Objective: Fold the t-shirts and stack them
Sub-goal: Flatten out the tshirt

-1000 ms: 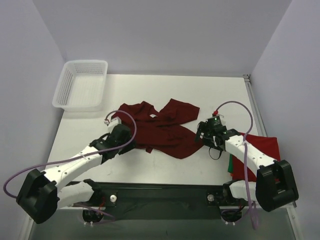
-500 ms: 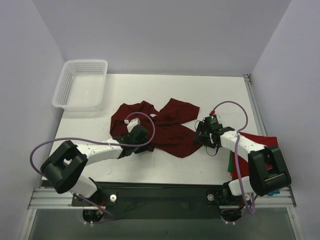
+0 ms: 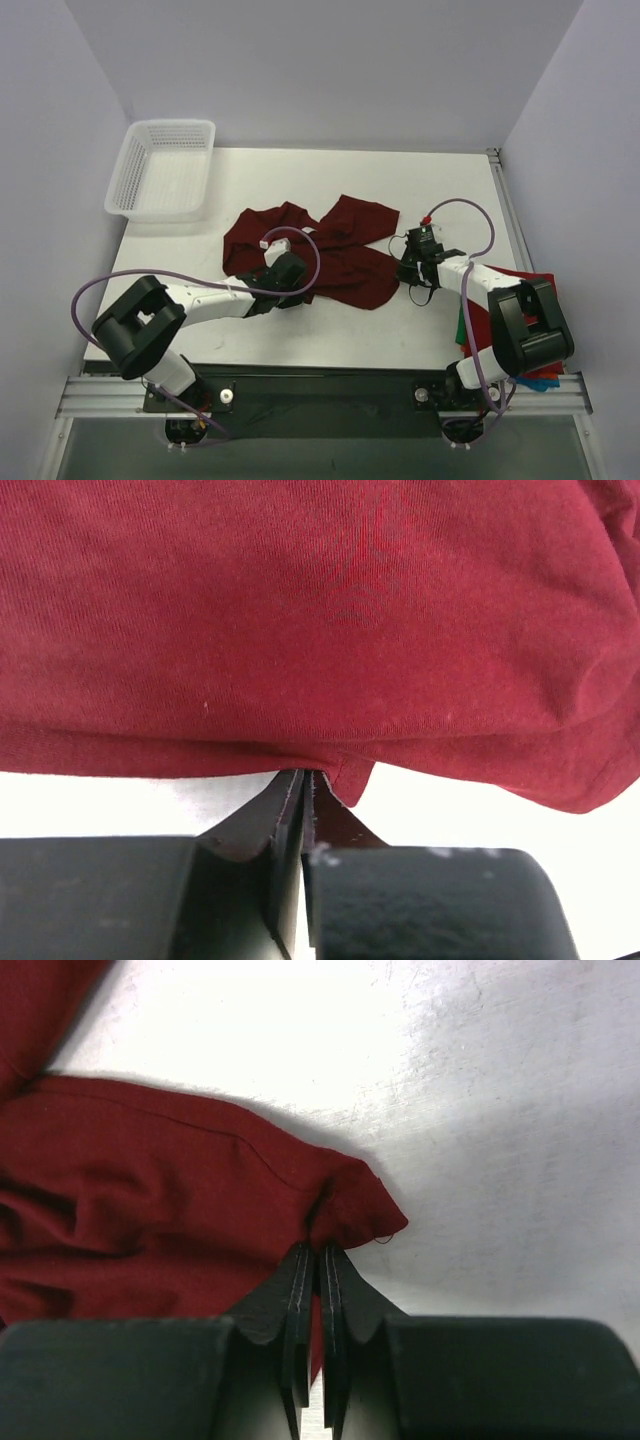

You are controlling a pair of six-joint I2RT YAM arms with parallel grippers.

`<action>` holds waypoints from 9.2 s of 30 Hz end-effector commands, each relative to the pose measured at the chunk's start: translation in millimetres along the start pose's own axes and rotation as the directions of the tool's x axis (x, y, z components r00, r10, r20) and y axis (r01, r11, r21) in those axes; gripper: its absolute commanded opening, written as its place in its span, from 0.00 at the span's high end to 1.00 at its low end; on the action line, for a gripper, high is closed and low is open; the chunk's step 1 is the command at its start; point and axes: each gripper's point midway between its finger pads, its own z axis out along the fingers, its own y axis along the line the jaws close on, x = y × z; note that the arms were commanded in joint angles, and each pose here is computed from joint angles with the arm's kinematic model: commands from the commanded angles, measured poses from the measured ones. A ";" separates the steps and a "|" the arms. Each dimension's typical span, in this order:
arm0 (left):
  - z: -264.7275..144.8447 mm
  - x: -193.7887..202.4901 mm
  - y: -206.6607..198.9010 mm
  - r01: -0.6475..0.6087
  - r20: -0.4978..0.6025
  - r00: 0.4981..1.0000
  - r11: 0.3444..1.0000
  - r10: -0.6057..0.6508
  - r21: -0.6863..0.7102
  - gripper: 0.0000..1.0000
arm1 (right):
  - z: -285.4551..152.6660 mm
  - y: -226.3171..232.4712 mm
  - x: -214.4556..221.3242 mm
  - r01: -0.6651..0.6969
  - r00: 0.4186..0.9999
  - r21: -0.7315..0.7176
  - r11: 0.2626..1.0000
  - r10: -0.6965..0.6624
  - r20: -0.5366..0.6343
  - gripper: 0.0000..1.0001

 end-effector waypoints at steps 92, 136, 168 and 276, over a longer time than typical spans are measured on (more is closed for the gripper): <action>-193.8 -327.7 88.6 0.218 0.442 0.859 0.966 -0.258 0.140 0.43 | -149.0 255.4 112.0 0.428 0.888 -0.472 0.771 -0.456 0.059 0.36; -58.3 3.1 71.7 -0.098 -0.050 0.994 0.995 0.098 -0.010 0.49 | -57.0 2.2 -6.8 0.002 0.999 -0.055 0.998 -0.004 -0.040 0.40; -70.4 30.5 66.7 -0.071 -0.099 0.991 0.987 0.086 0.147 0.54 | -8.9 -32.6 3.9 -0.105 0.984 0.055 0.993 0.112 -0.138 0.41; -37.4 -281.3 144.8 0.468 0.354 0.745 0.821 -0.566 0.327 1.00 | -66.5 -18.9 -73.9 -0.582 0.798 -0.354 0.732 0.598 -0.074 1.00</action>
